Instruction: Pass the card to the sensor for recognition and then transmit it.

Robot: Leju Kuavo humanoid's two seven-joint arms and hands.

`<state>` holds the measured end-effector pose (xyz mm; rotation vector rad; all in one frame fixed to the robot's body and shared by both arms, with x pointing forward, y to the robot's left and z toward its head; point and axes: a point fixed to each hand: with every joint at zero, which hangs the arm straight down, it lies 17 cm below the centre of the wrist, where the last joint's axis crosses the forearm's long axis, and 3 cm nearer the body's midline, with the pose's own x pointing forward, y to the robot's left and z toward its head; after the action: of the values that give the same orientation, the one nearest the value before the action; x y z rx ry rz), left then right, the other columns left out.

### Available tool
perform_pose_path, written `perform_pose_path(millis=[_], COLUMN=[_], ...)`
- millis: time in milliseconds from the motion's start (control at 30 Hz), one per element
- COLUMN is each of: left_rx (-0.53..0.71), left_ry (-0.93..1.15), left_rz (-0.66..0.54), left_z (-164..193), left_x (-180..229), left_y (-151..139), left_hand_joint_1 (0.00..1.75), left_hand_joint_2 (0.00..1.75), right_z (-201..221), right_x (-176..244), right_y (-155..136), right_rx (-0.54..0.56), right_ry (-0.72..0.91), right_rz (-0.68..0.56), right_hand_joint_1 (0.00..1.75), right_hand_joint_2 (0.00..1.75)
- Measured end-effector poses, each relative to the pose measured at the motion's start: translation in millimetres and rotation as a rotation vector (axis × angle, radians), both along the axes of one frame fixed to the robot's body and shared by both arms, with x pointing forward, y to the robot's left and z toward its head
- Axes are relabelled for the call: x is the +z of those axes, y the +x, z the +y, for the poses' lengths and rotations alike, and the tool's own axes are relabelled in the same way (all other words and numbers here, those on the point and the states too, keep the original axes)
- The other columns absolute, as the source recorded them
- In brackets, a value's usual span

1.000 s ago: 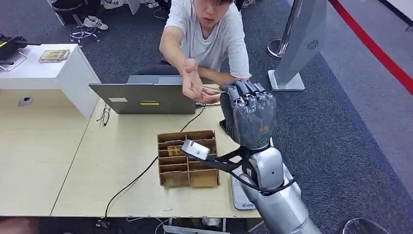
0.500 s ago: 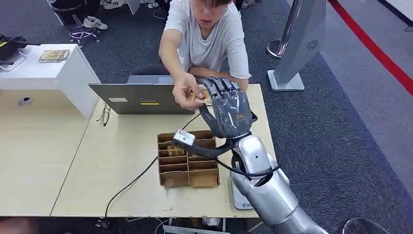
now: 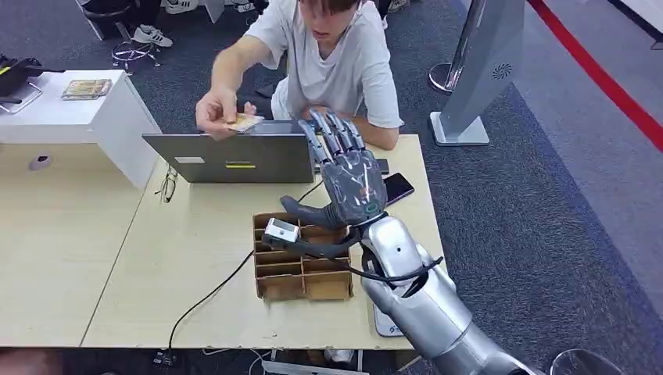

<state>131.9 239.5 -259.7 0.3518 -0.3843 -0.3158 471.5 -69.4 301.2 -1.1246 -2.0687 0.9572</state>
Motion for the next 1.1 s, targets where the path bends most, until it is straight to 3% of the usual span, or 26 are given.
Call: perform_pose_path(millis=[533, 867, 900, 1100], left_rx=[0.018, 0.069, 0.076, 0.097], left_ry=[0.000, -0.013, -0.013, -0.010], left_rz=[0.002, 0.010, 0.011, 0.012], left_z=[0, -3, -3, -1], left_x=[0, 0, 0, 0], left_y=[-1, -1, -2, -4], left_hand_joint_1=[0.00, 0.00, 0.00, 0.00], left_hand_joint_2=[0.00, 0.00, 0.00, 0.00], right_z=[7, 23, 25, 27], right_x=[0, -11, -16, -41], right_y=[-3, -20, -23, -35], right_rx=[0.031, 0.141, 0.150, 0.162], right_ry=[0.017, 0.104, 0.111, 0.130], right_rz=[0.006, 0.056, 0.064, 0.115], right_hand_joint_1=[0.00, 0.00, 0.00, 0.00], right_hand_joint_2=[0.00, 0.00, 1.75, 1.75])
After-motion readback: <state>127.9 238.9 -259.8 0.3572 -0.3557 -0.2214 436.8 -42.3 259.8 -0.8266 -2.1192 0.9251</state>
